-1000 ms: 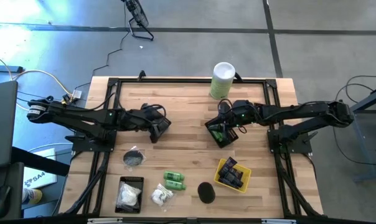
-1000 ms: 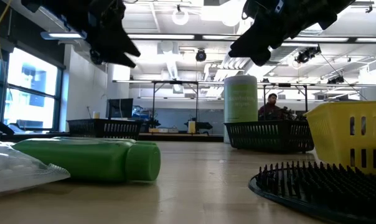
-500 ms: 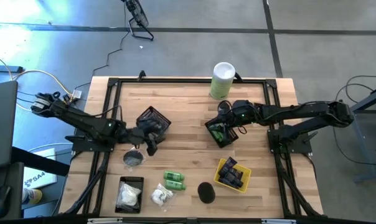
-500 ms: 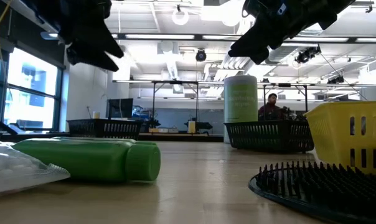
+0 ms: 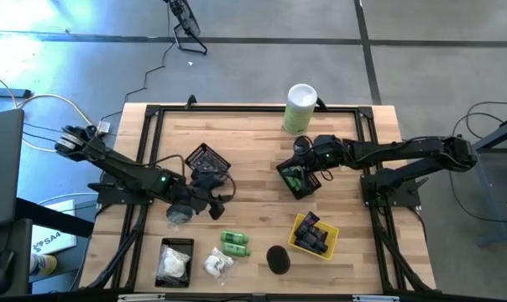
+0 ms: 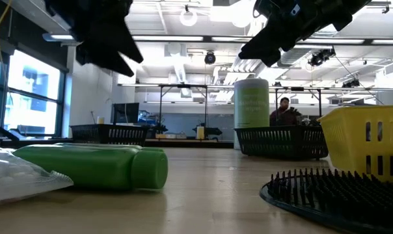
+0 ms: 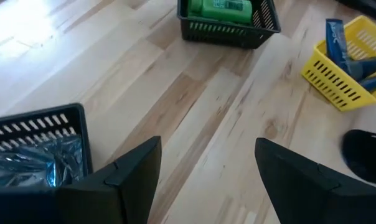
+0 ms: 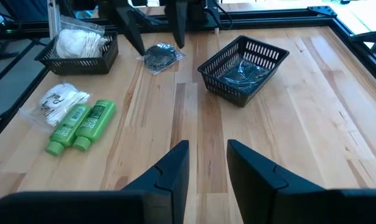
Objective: Pick & Place Travel size toiletries
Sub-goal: Put the hairbrush into the top left black bin
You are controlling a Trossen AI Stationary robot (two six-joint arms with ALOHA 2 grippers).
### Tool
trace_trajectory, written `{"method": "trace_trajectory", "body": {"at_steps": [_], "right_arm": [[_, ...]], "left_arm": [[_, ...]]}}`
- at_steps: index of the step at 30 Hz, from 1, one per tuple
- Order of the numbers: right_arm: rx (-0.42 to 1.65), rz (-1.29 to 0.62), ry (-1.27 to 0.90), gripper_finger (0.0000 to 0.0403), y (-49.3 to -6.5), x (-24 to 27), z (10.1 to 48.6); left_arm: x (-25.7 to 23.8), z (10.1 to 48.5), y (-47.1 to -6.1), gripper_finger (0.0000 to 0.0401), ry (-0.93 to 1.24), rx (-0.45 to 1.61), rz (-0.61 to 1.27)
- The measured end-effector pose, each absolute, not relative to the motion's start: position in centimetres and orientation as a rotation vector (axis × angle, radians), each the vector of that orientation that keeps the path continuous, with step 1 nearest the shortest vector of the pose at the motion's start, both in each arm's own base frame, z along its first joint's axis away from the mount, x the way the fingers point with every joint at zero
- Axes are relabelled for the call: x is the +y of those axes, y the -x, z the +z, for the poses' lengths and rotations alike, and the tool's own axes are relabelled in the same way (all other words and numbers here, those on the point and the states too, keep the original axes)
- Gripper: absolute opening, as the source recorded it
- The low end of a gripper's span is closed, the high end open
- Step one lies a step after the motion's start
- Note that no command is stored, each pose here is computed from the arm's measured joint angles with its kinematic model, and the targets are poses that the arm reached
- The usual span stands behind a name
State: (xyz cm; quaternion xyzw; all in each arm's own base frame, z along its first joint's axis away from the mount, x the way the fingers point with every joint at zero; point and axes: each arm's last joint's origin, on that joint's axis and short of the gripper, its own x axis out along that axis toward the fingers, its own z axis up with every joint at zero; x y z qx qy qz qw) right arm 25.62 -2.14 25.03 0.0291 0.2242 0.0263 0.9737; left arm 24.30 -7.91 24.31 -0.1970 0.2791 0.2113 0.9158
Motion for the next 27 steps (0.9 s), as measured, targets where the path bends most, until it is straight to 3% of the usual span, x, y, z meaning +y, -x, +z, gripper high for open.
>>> {"method": "trace_trajectory", "body": {"at_steps": [10, 20, 27], "right_arm": [[0.463, 0.056, -0.051, 0.0100, -25.6, -2.1, 24.9], [0.486, 0.063, -0.040, 0.0100, -25.5, -2.1, 24.7], [0.501, 0.066, -0.044, 0.0100, -25.4, -2.0, 24.6]], "left_arm": [[-9.3, 24.8, -27.3, 0.0253, 0.438, 0.871, 0.592], [-10.7, 20.0, -28.8, 0.0253, 0.467, 1.375, 0.837], [-11.9, 17.1, -28.6, 0.0253, 0.439, 1.496, 0.939]]}}
